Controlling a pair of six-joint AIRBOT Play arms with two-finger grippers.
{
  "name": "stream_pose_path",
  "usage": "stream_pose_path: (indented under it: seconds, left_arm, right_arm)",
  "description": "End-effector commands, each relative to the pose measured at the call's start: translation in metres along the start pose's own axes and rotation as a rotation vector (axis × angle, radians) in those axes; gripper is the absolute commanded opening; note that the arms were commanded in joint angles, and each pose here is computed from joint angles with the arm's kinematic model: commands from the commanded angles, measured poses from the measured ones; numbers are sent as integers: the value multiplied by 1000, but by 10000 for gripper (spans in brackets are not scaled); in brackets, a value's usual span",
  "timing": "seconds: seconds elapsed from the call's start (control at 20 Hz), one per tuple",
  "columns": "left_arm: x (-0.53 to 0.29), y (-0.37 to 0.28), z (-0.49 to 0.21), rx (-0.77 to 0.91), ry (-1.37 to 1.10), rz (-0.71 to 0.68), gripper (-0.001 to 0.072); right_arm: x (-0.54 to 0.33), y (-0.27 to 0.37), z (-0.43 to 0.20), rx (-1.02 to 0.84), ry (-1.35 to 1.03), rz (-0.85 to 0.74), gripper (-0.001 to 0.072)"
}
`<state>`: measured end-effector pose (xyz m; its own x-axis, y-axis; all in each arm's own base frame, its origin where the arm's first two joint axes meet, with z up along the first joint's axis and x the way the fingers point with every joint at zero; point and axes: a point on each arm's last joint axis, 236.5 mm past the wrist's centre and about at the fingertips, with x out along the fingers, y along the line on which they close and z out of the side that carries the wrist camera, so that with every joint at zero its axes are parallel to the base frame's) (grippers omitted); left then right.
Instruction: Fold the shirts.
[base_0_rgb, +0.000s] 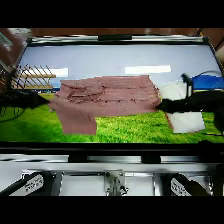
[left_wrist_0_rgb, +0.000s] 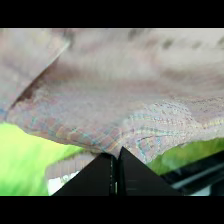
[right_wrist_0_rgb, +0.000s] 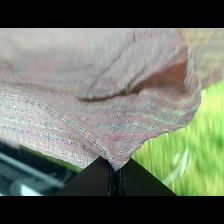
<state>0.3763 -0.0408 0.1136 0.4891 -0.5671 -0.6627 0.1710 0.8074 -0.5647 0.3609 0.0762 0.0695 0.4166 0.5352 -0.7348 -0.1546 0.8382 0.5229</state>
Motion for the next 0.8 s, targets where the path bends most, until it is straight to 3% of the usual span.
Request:
stream_pose_path:
  seconds: [0.0, 0.2, 0.4, 0.55, 0.75]
  left_arm:
    - [-102, -113, 87, 290, -329, -71, 25]
    - [-258, -257, 126, 642, -790, -39, 26]
    - [-368, -353, 92, 826, -1132, -20, 25]
    - [-396, -368, 65, 864, -1217, 63, 26]
    - [-390, -328, 43, 770, -1108, 281, 25]
  right_arm:
    - [-101, 70, 80, -230, -309, -25, 48]
    - [-252, 165, 139, -468, -769, -90, 47]
    - [-374, 236, 128, -615, -1121, -150, 48]
    - [-406, 255, 104, -666, -1193, -185, 47]
    - [-404, 254, 74, -664, -1133, -221, 47]
